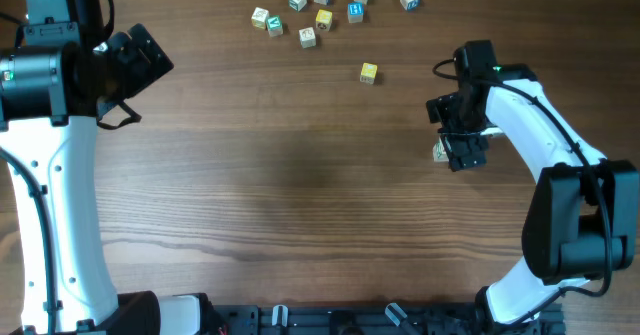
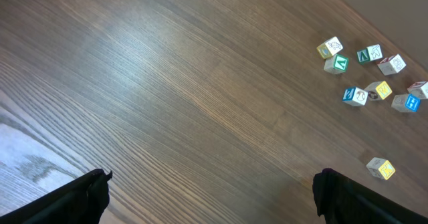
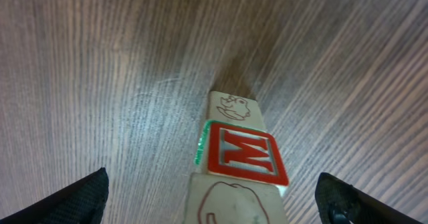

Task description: Form a tower

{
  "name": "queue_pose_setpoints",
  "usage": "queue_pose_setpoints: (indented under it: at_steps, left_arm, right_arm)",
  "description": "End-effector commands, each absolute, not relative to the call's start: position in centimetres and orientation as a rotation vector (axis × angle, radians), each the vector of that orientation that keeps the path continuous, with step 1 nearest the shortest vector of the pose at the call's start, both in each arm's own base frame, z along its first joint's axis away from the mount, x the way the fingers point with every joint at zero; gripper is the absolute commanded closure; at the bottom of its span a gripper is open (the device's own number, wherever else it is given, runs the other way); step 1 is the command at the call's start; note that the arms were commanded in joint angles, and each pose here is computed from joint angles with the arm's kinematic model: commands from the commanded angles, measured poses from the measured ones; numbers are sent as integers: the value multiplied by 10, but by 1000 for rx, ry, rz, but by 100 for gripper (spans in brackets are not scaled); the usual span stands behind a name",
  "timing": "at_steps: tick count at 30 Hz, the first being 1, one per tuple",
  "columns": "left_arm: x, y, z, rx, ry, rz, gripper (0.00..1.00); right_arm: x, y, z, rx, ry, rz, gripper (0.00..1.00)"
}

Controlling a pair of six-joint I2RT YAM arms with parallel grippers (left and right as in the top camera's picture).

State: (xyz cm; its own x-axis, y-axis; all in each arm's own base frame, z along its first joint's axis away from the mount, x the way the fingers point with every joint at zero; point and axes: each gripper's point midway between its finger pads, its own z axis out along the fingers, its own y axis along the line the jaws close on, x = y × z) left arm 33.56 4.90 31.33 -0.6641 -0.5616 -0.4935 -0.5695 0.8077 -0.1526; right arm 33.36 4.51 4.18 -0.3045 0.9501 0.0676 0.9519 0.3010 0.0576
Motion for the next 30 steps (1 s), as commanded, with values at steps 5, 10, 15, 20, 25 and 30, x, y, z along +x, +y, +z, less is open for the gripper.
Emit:
queue_pose_setpoints:
  at_steps: [5, 10, 15, 20, 25, 30]
  left_arm:
    - [335, 52, 313, -848, 2456, 33, 0]
    - [335, 52, 313, -848, 2456, 33, 0]
    - [335, 52, 313, -848, 2456, 33, 0]
    - [335, 52, 313, -848, 2456, 33, 0]
    - [335, 52, 313, -848, 2456, 33, 0]
    - [335, 52, 313, -848, 2456, 33, 0]
  right_arm:
    - [326, 42, 23, -1803, -2523, -85, 5]
    - [325, 49, 4, -1799, -2521, -166, 7]
    - [324, 49, 5, -1796, -2520, -164, 7]
    - [321, 45, 15, -1767, -2529, -138, 3]
    - [331, 41, 44, -1804, -2585, -233, 2]
    - [331, 41, 44, -1932, -2481, -232, 3]
